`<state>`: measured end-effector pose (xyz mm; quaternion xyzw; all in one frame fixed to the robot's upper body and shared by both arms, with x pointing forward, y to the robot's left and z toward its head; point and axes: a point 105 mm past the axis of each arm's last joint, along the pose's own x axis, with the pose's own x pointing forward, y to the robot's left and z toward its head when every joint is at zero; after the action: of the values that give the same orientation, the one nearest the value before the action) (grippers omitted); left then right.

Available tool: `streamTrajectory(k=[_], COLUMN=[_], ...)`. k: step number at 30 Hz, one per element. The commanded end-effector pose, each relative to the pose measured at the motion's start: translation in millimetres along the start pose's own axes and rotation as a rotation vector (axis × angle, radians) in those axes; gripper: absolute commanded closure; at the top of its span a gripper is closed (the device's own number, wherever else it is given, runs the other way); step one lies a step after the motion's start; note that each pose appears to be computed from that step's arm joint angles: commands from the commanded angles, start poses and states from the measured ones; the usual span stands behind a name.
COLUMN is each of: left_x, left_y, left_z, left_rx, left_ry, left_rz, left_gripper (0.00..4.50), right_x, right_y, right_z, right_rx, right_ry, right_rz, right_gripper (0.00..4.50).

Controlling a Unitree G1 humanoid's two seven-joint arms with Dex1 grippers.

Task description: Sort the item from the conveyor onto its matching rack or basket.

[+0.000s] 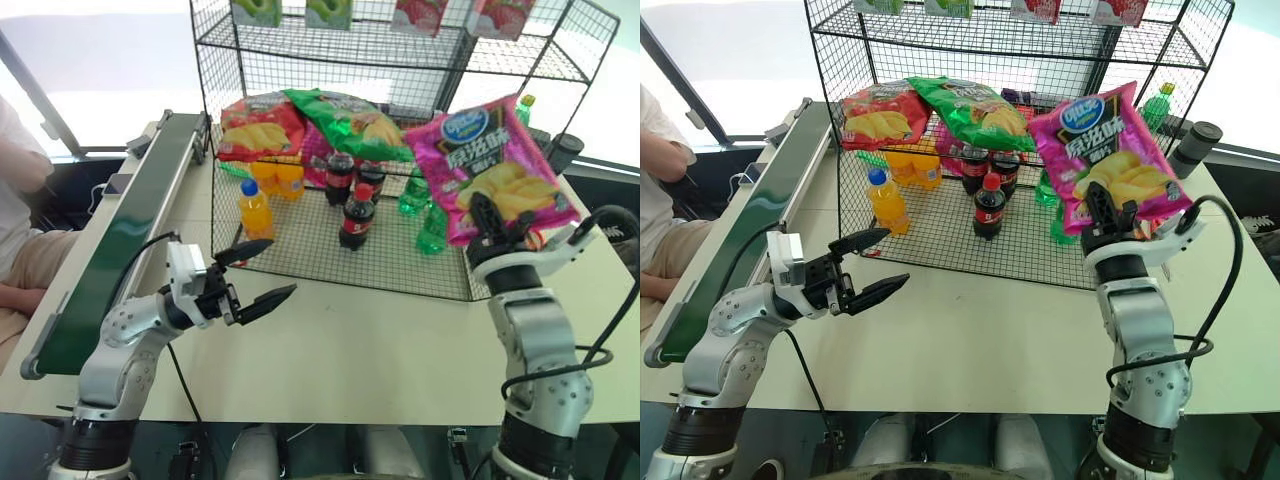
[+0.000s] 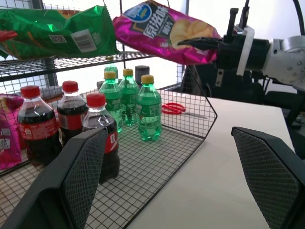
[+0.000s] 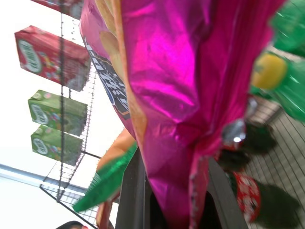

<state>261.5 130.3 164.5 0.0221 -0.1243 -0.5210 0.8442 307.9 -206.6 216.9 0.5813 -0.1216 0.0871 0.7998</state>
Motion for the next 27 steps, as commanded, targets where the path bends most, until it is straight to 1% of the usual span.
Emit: streamTrajectory(k=[1, 8, 12, 16, 21, 27], left_x=[5, 4, 1, 0, 0, 0], left_y=[-2, -4, -6, -8, -9, -8], left_z=[7, 5, 4, 4, 4, 6], left_rx=[0.049, 0.064, 0.059, 0.058, 0.066, 0.079], left_ry=[-0.021, -0.014, -0.011, -0.013, -0.013, -0.016], left_rz=[-0.018, -0.004, 0.018, 0.028, 0.037, 0.039], left_gripper=[0.07, 0.07, 0.07, 0.07, 0.07, 0.07], right_x=[13, 40, 49, 59, 73, 82], right_y=[4, -2, 7, 12, 13, 16], right_z=[16, 12, 6, 6, 9, 3], right_rx=[0.008, -0.021, 0.005, 0.002, -0.018, 0.005], right_ry=[-0.063, -0.074, -0.063, -0.074, -0.1, -0.097], right_rz=[0.026, 0.003, 0.031, 0.037, 0.029, 0.028], right_gripper=[4.5, 4.5, 4.5, 4.5, 4.5, 4.5])
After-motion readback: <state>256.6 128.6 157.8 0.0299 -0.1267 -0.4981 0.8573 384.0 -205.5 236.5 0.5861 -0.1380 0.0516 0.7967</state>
